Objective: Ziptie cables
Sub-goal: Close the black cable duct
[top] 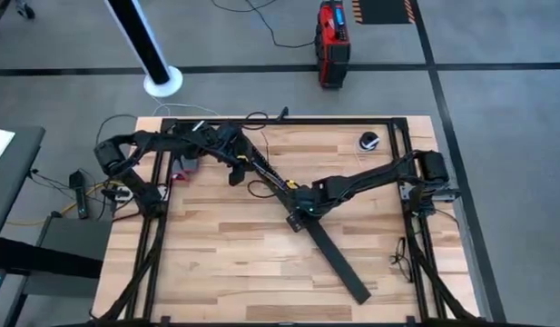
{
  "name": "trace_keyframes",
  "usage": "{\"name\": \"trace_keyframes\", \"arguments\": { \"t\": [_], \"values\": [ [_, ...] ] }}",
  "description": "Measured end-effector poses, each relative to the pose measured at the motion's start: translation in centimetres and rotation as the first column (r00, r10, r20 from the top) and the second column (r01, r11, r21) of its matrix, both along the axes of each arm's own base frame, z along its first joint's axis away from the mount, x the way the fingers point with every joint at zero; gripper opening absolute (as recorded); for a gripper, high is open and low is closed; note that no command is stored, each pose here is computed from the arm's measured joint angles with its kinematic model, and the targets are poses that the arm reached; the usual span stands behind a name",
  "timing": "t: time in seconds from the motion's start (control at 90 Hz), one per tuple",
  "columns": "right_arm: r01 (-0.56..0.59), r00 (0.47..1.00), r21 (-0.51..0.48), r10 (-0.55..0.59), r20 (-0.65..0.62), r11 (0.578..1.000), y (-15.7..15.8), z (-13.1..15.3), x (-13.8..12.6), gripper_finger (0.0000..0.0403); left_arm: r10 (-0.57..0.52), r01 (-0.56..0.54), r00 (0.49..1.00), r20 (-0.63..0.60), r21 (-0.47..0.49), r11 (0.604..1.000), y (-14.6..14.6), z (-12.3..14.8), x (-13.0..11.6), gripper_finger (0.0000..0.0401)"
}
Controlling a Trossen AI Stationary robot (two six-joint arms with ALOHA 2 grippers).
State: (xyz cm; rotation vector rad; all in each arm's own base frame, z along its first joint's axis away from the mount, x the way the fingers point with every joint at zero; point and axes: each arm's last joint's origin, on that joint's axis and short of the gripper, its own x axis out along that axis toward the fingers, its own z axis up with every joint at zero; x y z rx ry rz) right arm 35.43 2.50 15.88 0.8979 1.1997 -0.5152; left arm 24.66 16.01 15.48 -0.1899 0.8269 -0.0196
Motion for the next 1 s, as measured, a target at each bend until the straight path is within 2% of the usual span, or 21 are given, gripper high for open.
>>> {"name": "trace_keyframes", "arguments": {
  "t": [0.3, 1.0],
  "values": [
    [-0.011, 0.998, 0.011, 0.01, 0.054, 1.0, 0.1, 1.3, 1.0, 0.0203, 0.002, -0.002, 1.0, -0.001, 0.001, 1.0, 0.0, 0.0, 0.0, 0.0],
    [-0.007, 1.0, 0.008, 0.007, 0.007, 1.0, 0.0, 0.5, 0.5, 0.0203, 0.007, -0.007, 1.0, -0.003, -0.003, 1.0, 0.0, 0.0, 0.0, 0.0]
  ]
}}
